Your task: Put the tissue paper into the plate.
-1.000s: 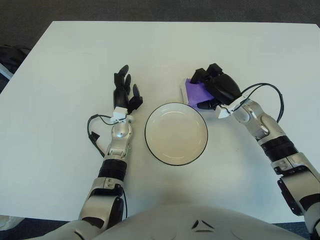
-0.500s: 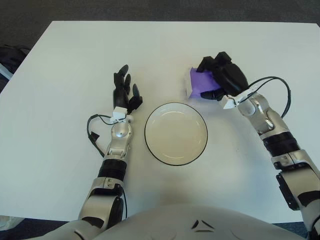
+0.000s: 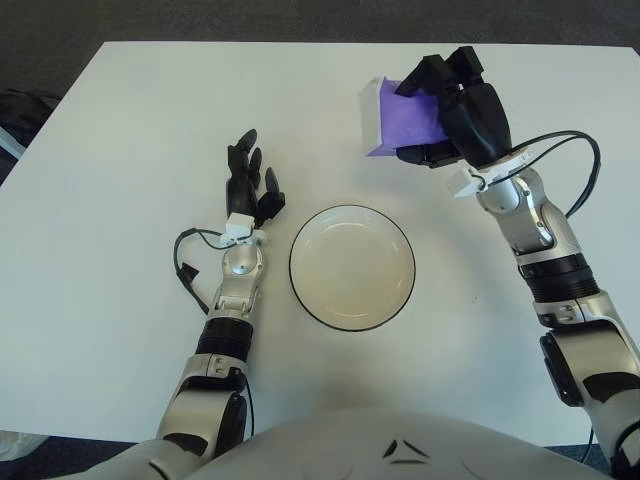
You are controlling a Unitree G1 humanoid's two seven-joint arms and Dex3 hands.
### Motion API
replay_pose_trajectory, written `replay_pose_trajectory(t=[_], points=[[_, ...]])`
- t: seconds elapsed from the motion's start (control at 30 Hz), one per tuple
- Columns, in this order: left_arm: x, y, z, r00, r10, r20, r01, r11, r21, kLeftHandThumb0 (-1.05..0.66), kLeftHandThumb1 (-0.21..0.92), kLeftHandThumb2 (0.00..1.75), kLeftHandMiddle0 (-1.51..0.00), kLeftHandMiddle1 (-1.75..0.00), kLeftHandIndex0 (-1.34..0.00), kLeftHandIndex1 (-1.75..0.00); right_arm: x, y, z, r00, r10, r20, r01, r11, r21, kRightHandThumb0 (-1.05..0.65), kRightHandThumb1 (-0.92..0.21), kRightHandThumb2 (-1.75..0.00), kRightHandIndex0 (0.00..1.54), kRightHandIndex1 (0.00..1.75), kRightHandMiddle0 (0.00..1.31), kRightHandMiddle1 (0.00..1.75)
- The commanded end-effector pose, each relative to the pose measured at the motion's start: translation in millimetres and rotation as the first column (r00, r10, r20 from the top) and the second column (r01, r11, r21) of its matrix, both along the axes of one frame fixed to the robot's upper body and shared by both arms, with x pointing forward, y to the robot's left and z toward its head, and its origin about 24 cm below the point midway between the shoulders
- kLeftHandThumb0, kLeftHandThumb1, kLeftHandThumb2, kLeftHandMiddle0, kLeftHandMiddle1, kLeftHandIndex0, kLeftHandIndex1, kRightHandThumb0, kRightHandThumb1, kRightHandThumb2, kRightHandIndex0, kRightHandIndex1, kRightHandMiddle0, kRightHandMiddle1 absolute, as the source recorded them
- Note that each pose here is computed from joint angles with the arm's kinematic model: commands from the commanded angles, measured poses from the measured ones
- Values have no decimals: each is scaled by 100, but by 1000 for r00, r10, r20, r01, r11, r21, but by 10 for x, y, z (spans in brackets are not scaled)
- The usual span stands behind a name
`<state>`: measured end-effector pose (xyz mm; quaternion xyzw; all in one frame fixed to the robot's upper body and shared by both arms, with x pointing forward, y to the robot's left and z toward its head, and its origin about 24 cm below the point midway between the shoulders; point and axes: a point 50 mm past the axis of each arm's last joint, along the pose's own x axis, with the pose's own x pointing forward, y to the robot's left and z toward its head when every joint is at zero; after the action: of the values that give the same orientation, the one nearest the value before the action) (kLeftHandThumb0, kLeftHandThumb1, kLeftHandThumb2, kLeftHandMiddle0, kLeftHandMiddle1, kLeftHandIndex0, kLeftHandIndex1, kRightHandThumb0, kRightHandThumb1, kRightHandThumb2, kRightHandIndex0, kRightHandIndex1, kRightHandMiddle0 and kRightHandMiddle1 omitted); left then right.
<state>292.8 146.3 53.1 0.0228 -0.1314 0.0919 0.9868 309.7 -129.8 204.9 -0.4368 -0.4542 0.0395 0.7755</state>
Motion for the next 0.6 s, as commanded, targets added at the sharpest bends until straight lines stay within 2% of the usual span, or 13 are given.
replay_pose_trajectory(t=[0.0, 0.2, 0.57], points=[[-247, 39, -478, 981, 16, -194, -13, 1000, 14, -70, 92, 80, -40, 0, 0, -77, -66, 6, 100, 999, 38, 34, -40, 997, 61, -43, -43, -117, 124, 175, 52, 175], [-251, 39, -487, 980, 17, -198, -14, 1000, 19, -71, 92, 79, -40, 0, 0, -76, -262, 132, 144, 992, 126, -8, -124, 985, 123, -44, -42, -118, 123, 175, 52, 175], [-258, 33, -486, 980, 19, -198, -16, 1000, 15, -71, 92, 79, -40, 0, 0, -77, -402, 233, 80, 968, 229, -101, -212, 965, 156, -44, -41, -119, 116, 175, 53, 175]])
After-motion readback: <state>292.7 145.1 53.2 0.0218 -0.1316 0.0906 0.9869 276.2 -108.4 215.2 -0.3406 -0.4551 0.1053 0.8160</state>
